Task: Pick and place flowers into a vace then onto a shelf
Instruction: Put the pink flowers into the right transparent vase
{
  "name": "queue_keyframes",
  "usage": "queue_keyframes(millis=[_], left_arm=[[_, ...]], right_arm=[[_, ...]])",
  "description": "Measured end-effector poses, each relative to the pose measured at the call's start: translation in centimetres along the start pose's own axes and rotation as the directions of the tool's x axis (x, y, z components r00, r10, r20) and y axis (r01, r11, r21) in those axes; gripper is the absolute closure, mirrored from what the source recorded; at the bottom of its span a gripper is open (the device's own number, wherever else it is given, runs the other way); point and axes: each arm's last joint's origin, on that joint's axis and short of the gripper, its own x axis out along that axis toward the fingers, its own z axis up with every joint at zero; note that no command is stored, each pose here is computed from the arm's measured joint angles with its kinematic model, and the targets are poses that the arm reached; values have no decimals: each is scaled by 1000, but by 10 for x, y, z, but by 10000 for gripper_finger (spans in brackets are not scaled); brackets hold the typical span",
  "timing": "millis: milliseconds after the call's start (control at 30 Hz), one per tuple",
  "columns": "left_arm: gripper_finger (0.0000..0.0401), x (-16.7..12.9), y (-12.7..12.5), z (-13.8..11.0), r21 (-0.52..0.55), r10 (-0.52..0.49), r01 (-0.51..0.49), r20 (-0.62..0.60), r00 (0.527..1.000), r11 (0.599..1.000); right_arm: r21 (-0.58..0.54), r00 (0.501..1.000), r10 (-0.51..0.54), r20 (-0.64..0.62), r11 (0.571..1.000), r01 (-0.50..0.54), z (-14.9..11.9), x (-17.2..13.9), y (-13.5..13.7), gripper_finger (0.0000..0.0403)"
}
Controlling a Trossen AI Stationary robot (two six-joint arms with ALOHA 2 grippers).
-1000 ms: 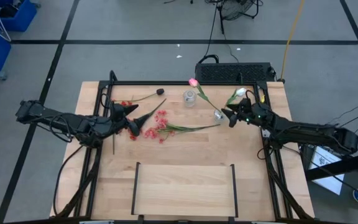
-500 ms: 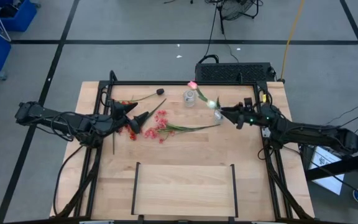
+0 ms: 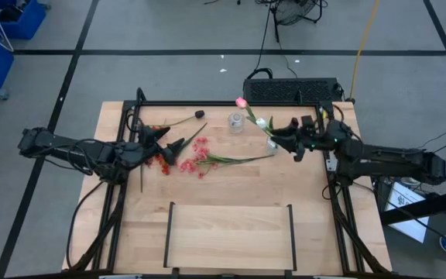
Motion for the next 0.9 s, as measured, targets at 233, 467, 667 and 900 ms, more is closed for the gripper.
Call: queue_keyframes(millis=[233,467,667,900], left_arm=[[2,3,0,6,-104,1,3,39,999,995],[2,2,-4,15,-178,-33,52,106,994,983],[2,2,-3,13,-80,-17,25,101,995,996],[2,6,0,18,-36,21,-16,133,991,999]], right_arm=[[-174,951,67,303,985,-14,54,26,18,244],[-92,989,79,125,993,-68,58,49,10,254],[-215,974,95,-207,967,-140,62,87,24,253],[-183,844,-45,-535,981,-63,62,135,13,247]])
